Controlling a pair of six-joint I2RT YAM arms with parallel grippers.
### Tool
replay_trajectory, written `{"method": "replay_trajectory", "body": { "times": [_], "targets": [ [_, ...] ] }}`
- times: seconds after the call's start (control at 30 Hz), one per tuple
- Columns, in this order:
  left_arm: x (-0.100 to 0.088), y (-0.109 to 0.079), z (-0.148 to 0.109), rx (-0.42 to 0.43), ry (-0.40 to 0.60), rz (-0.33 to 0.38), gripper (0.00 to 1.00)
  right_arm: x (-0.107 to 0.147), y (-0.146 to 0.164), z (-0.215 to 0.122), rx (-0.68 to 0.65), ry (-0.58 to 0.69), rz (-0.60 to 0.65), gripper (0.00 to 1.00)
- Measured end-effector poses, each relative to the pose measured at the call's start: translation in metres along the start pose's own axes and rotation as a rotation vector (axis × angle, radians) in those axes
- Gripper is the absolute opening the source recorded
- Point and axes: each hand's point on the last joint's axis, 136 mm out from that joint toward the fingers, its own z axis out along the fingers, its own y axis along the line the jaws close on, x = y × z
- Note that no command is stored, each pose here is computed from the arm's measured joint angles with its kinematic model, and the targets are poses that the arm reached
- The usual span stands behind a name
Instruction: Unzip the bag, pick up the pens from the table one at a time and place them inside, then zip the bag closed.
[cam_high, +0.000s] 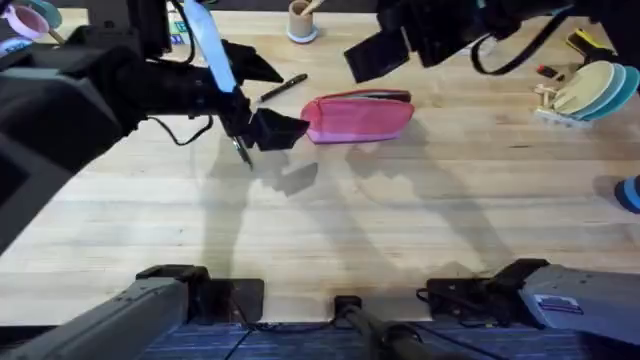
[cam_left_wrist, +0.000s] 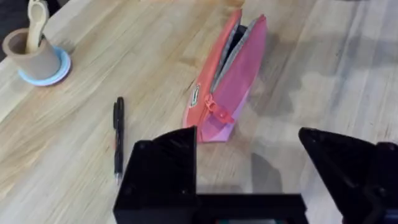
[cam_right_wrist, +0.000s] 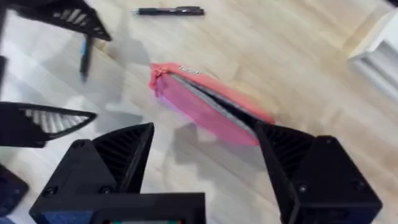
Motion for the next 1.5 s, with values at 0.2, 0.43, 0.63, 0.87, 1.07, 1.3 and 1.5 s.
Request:
{"method": "replay_trajectory", "body": {
  "times": [0.2,0.43,0.63,0.87,1.07,1.3,1.5],
  "targets": [
    [-0.002,-0.003,-0.012,-0.054,0.025,0.016,0.993,-0.001,-0.006,-0.002,0.013,-0.004,-0.121,0.997],
    [-0.001,0.0,-0.015,-0.085,0.039,0.026,0.993,-0.002,-0.006,-0.002,0.017,-0.005,-0.368,0.997],
    [0.0,0.002,-0.015,-0.095,0.046,0.026,0.993,-0.003,-0.006,-0.002,0.02,-0.005,-0.583,0.997],
    [0.0,0.002,-0.015,-0.096,0.048,0.026,0.993,-0.003,-0.007,-0.002,0.023,-0.003,-0.674,0.997],
    [0.0,0.002,-0.015,-0.097,0.048,0.026,0.993,-0.003,-0.01,-0.002,0.041,0.006,-0.711,0.995],
    [0.0,0.002,-0.015,-0.097,0.048,0.026,0.993,-0.002,-0.015,-0.002,0.065,0.017,-0.728,0.482],
    [0.0,0.002,-0.015,-0.097,0.048,0.026,0.993,-0.002,-0.015,0.001,0.065,0.027,-0.727,0.033]
  ]
}}
